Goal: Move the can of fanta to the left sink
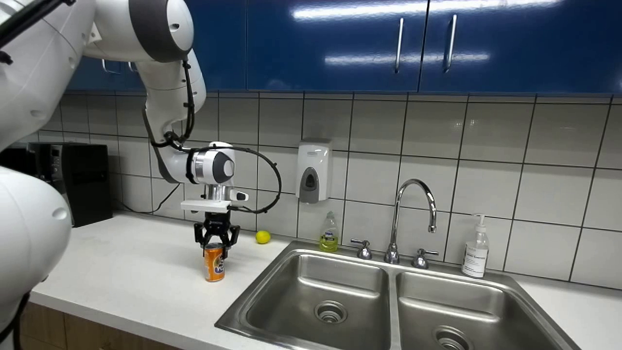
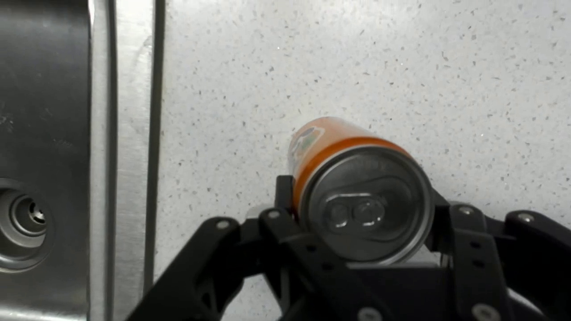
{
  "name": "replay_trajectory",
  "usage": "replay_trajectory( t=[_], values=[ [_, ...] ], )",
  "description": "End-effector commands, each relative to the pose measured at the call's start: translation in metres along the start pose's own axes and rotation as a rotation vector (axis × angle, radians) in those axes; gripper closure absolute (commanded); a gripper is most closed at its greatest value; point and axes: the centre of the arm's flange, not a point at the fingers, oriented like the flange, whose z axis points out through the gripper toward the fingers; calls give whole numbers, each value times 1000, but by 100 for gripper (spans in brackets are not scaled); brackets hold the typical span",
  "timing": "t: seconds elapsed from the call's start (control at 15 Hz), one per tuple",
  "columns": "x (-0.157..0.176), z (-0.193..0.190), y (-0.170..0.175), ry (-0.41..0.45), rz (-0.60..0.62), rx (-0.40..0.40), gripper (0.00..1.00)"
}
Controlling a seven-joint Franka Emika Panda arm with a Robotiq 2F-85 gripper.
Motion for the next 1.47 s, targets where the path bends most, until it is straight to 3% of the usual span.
replay_trajectory(
  t=[0.0,0.67,1.07,1.4],
  values=[
    [7,-12,0,-33,45,-20,62],
    [-6,-69,15,26,129,-10,62],
    [-17,-65,68,27,237,11,62],
    [-41,-55,131,16,358,39,62]
  ],
)
